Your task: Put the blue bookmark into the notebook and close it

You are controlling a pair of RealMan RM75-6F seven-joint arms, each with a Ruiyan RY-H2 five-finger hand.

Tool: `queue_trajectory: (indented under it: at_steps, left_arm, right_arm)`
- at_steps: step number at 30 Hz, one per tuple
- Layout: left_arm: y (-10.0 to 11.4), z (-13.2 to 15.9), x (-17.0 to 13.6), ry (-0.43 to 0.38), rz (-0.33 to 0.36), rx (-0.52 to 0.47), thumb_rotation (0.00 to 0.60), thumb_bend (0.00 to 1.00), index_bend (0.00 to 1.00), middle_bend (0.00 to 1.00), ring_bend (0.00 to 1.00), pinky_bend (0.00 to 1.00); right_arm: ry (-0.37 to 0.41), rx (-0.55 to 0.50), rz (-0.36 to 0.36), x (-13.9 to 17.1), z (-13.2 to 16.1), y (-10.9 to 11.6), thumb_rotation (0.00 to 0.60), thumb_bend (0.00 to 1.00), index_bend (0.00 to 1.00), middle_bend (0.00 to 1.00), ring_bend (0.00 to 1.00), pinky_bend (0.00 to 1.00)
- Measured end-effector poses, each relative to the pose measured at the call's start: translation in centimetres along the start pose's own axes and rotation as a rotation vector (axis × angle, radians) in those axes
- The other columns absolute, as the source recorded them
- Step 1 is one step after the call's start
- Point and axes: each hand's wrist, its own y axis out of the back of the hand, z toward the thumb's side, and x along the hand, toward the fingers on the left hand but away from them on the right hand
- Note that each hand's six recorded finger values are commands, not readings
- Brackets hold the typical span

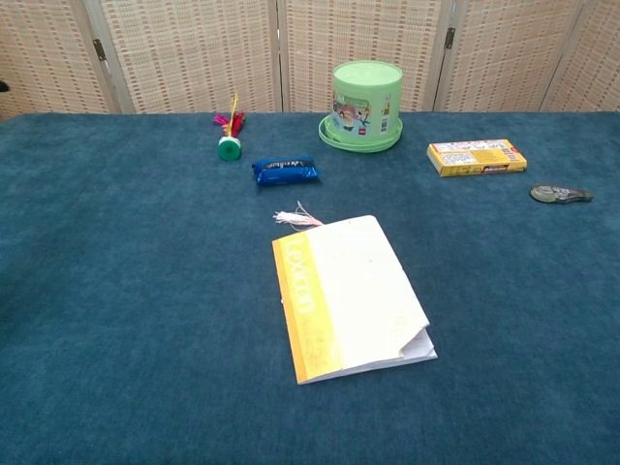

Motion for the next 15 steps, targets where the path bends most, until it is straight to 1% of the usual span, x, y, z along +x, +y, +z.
queue_trajectory:
  at_steps: [4,9,12,15]
  left_arm:
    - [0.8,-1.5,-2.1,0.064,0.013,0.003,0.6,0.26,0.18,0.08,0.06,0.15]
    - [1.2,-2.6,-4.8,0.137,-0.001,-0.002,0.6,0.26,0.18,0.08,0.06,0.15]
    - [1.4,-2.8,-5.7,0.156,0.0,0.007,0.6,0.26,0.18,0.08,0.06,0.15]
    - [1.5,-2.8,-6.1,0.155,0.006,0.017,0.6,0.26,0.19,0.08,0.06,0.15]
  right_arm:
    - [0.006,-0.003,0.002,0.1,0.2,-0.1,0.6,0.23,0.0,0.12,0.0,0.0]
    - [0.014,-0.008,0.011,-0.2,0.5,-0.5,0.6,0.23,0.0,0.12,0.0,0.0]
    - [0.017,-0.006,0.012,-0.3,0.8,-0.6,0.6,0.23,0.0,0.12,0.0,0.0]
    - [-0.003,0.002,0.01,-0.2,0.8,-0.7,0.6,0.23,0.0,0.12,0.0,0.0]
